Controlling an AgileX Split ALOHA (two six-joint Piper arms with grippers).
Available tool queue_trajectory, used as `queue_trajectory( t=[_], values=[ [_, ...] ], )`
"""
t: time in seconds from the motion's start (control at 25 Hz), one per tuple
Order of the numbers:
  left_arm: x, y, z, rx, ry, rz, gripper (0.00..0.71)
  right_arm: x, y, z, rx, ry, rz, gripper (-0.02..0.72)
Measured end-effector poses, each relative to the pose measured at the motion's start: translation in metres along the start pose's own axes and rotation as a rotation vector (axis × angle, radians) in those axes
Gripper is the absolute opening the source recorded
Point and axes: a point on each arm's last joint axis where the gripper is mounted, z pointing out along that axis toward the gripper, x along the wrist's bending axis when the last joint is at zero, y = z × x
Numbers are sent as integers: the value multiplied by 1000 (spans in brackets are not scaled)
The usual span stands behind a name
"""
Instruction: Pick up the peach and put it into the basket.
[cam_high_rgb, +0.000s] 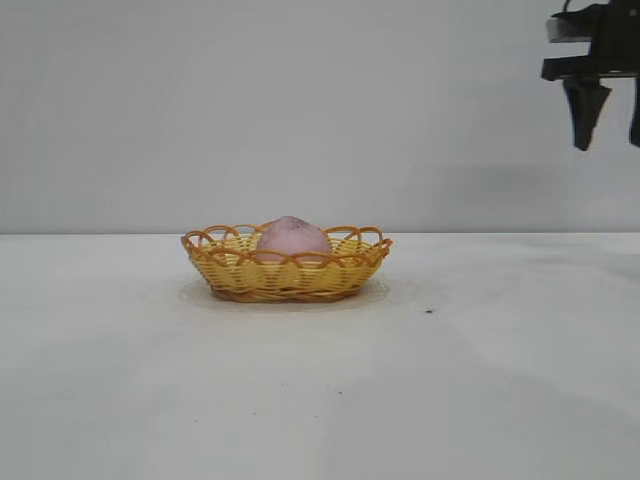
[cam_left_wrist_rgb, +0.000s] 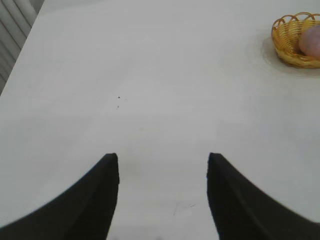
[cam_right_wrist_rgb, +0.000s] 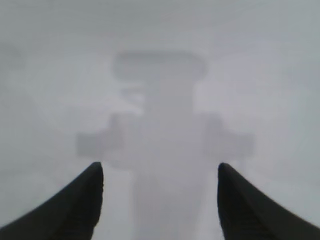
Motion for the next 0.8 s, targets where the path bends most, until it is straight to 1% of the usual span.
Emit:
queue_trajectory(
  t=[0.16, 0.32, 0.44, 0.56, 0.6, 0.68, 0.76, 0.8],
  values=[
    [0, 0, 0, 0, 0, 0, 348, 4, 2, -36, -70, 4, 0, 424],
    [0, 0, 0, 0, 0, 0, 348, 15, -1, -97, -182, 23, -21, 424],
    [0, 0, 0, 0, 0, 0, 348, 26, -17, -144, -247, 41, -43, 424],
    [0, 0, 0, 0, 0, 0, 348, 30, -45, -189, -292, 56, -45, 424],
    [0, 0, 0, 0, 0, 0, 348, 30, -56, -197, -290, 58, -44, 424],
    [0, 0, 0, 0, 0, 0, 348, 31, -83, -222, -309, 57, -45, 424],
    [0, 0, 0, 0, 0, 0, 348, 32, -110, -235, -305, 57, -45, 424],
    [0, 0, 0, 0, 0, 0, 348, 32, -129, -248, -321, 59, -45, 424]
  ],
)
